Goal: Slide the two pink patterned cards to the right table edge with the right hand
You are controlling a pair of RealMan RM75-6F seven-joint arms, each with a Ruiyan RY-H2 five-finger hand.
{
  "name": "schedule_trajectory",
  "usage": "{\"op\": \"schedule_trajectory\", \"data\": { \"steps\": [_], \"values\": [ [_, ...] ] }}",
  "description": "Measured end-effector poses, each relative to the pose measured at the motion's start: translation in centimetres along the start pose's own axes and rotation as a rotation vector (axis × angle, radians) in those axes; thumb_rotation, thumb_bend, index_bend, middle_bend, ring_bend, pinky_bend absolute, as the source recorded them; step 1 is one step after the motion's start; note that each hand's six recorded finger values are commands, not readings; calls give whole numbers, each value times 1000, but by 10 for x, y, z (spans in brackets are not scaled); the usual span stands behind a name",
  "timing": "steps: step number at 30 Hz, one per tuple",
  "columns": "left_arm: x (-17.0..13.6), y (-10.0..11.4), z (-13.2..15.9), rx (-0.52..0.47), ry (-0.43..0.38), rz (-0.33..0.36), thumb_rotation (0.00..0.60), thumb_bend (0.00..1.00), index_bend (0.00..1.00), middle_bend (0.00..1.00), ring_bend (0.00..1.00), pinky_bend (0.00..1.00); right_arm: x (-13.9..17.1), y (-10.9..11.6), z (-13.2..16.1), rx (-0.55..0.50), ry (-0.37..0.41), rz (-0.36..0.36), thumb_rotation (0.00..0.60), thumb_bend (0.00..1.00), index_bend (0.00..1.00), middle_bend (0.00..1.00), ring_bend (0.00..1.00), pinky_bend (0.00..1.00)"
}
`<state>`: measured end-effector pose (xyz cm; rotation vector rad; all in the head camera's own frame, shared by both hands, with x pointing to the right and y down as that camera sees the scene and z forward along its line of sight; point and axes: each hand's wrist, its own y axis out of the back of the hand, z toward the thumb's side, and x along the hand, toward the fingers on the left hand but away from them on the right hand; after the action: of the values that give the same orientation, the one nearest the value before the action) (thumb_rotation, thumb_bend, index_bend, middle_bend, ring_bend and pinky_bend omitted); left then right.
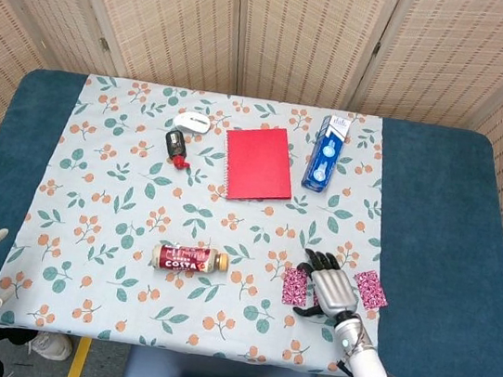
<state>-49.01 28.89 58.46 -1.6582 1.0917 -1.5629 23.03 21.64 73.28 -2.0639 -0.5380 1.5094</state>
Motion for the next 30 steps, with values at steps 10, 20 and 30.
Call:
{"op": "schedule_trajectory", "data": {
  "steps": [10, 20, 30],
  "values": [
    [0, -1, -1, -1, 0, -1, 600, 249, 117, 3, 84, 0, -5, -2, 0, 7, -10, 7, 449, 182, 224, 57, 0, 0],
    [-1, -2, -1, 0, 2, -4, 600, 249, 117, 3, 84, 0, -4, -2, 0, 8, -3, 6, 528, 182, 320, 65, 0, 0],
    [0, 1, 1, 2, -1, 0, 600, 249, 116, 3, 84, 0, 9, 23, -10, 21, 19, -48, 529, 182, 322, 66, 0, 0]
  ]
}}
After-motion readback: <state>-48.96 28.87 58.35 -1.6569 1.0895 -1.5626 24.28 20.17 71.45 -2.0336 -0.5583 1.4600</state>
